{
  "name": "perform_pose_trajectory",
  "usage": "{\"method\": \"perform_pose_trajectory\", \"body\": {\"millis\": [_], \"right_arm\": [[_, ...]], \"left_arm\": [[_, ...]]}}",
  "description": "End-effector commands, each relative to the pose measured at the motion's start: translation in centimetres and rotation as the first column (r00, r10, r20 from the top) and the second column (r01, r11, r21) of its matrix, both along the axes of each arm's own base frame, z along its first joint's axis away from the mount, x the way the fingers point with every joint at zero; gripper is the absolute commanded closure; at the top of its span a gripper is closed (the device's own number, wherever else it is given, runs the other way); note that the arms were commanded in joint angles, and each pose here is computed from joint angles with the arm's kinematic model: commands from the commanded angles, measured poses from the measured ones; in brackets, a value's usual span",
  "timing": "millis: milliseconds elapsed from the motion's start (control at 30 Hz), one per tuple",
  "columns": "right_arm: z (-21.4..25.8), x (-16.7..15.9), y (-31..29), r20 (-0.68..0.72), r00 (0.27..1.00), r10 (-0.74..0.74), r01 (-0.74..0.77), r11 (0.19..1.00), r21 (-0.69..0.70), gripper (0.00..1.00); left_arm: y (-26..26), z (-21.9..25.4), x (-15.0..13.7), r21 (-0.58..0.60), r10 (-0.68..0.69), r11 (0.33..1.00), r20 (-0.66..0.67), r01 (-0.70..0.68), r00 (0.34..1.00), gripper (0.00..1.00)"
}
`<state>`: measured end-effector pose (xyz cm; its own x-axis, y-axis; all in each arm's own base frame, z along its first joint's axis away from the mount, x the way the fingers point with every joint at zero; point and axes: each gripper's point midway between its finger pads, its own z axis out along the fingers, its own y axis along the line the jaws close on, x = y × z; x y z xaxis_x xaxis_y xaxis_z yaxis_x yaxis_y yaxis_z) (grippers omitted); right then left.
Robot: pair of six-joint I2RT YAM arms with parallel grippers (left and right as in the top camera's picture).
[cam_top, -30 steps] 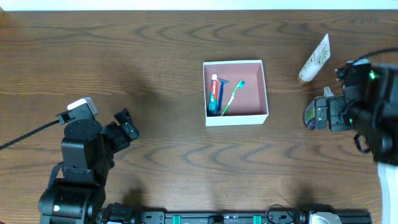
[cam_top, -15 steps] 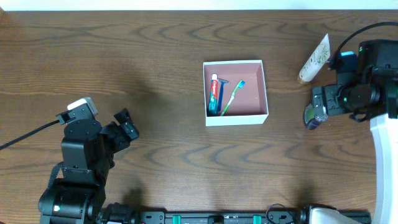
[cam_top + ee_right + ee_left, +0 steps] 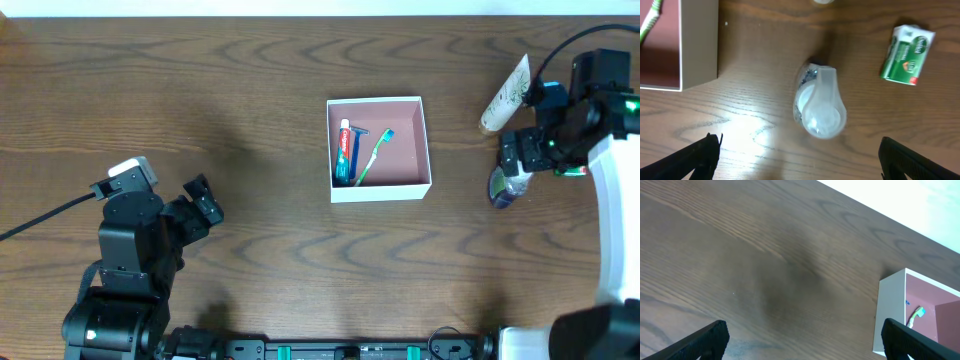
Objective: Pack container
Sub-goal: 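Lower the right gripper and grasp the soap bottle pump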
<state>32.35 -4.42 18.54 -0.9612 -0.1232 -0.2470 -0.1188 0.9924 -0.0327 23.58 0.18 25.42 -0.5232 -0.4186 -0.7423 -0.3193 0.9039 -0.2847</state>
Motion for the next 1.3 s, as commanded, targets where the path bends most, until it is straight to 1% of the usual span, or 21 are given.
{"method": "perform_pose_trajectory", "body": {"millis": [0,267,300,400,600,800,967,1033,1100,1167,1200,1267], "right_arm": [[-1.2,0.8,0.0,-0.033,0.999,0.021,-0.021,1.000,0.020,0.01],[-3.3,1.2,-0.7,-0.092,0.996,0.003,0.000,1.000,0.027,0.01],[-3.3,1.3,-0.9,-0.090,0.996,-0.003,0.005,1.000,0.028,0.02],[-3.3,1.2,-1.5,-0.087,0.996,-0.021,0.023,0.999,0.027,0.09],[-3.8,1.0,-1.7,-0.096,0.995,-0.032,0.036,0.999,0.037,0.09],[-4.6,1.1,-1.6,-0.090,0.995,-0.030,0.034,0.998,0.046,0.12],[-4.7,1.2,-1.6,-0.088,0.996,-0.030,0.034,0.998,0.046,0.24],[-4.6,1.2,-1.6,-0.087,0.996,-0.031,0.035,0.998,0.046,0.32],[-4.6,1.2,-1.8,-0.084,0.996,-0.035,0.039,0.998,0.045,0.36],[-4.7,1.3,-1.8,-0.083,0.996,-0.037,0.041,0.998,0.045,0.44],[-4.6,1.3,-1.8,-0.083,0.996,-0.037,0.041,0.998,0.045,0.46],[-4.7,1.3,-1.8,-0.082,0.996,-0.037,0.040,0.998,0.045,0.46]], "left_arm": [[0.2,0.1,0.0,-0.004,0.013,1.000,0.003,-0.013,1.000,0.02],[0.2,0.1,0.0,-0.004,0.013,1.000,0.003,-0.013,1.000,0.02],[0.2,0.1,0.0,-0.004,0.013,1.000,0.003,-0.013,1.000,0.02],[0.2,0.1,0.0,-0.004,0.013,1.000,0.003,-0.013,1.000,0.02],[0.2,0.1,0.0,-0.004,0.013,1.000,0.003,-0.013,1.000,0.02],[0.2,0.1,0.0,-0.004,0.013,1.000,0.003,-0.013,1.000,0.02],[0.2,0.1,0.0,-0.004,0.013,1.000,0.003,-0.013,1.000,0.02],[0.2,0.1,0.0,-0.004,0.013,1.000,0.003,-0.013,1.000,0.02],[0.2,0.1,0.0,-0.004,0.013,1.000,0.003,-0.013,1.000,0.02],[0.2,0.1,0.0,-0.004,0.013,1.000,0.003,-0.013,1.000,0.02],[0.2,0.1,0.0,-0.004,0.013,1.000,0.003,-0.013,1.000,0.02],[0.2,0.1,0.0,-0.004,0.013,1.000,0.003,-0.013,1.000,0.02]]}}
